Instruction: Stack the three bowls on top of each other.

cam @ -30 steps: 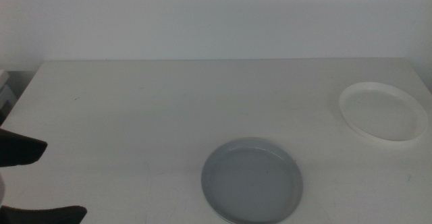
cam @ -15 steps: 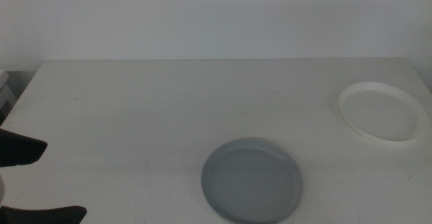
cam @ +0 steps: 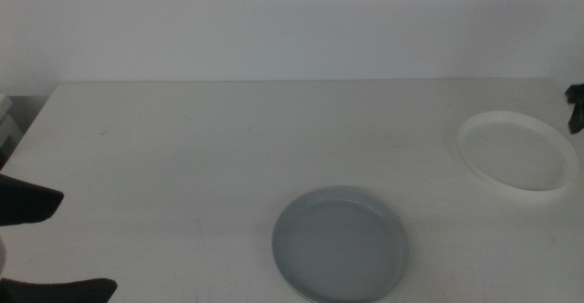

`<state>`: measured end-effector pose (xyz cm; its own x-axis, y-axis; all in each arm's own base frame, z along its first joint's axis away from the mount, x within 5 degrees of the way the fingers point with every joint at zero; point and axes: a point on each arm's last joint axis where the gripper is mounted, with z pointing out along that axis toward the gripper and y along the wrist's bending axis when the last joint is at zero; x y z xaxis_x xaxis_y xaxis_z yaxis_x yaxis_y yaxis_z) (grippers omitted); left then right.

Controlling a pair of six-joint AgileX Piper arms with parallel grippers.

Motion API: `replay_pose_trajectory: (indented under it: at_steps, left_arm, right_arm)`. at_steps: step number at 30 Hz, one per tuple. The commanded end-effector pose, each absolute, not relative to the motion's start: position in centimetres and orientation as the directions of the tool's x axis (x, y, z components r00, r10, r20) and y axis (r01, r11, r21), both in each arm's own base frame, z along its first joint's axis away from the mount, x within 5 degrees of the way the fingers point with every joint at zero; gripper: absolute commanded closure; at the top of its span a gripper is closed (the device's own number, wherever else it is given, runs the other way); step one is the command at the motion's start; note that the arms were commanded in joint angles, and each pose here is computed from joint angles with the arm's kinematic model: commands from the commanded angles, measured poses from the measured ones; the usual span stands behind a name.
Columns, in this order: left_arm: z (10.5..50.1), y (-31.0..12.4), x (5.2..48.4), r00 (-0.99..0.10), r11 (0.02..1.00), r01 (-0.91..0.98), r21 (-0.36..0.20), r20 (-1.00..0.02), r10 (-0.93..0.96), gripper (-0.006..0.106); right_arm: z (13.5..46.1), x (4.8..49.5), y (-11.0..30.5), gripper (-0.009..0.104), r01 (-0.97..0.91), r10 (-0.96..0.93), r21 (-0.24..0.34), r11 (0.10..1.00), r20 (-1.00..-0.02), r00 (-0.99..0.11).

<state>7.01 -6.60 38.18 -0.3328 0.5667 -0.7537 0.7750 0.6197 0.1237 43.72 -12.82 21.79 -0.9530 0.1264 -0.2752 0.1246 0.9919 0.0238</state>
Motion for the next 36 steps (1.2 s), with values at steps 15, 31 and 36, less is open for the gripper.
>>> replay_pose_trajectory:
  at_steps: [15, 31, 36]
  left_arm:
    - [39.4, -6.8, 7.1, -0.294, 0.626, 0.77, 0.122, -0.804, 0.518, -0.005]
    - [39.4, -6.8, 7.1, -0.294, 0.626, 0.77, 0.122, -0.804, 0.517, -0.005]
    - [39.4, -6.8, 7.1, -0.293, 0.626, 0.77, 0.123, -0.804, 0.518, -0.005]
  right_arm:
    - [19.1, 45.9, -13.8, 0.047, 0.122, 0.12, 0.019, 0.992, -0.358, -0.926]
    - [25.9, 42.4, -11.7, 0.096, 0.142, 0.187, 0.132, 0.981, -0.449, -0.874]
    - [28.5, 38.6, -7.9, 0.096, 0.106, 0.217, 0.231, 0.967, -0.531, -0.819]
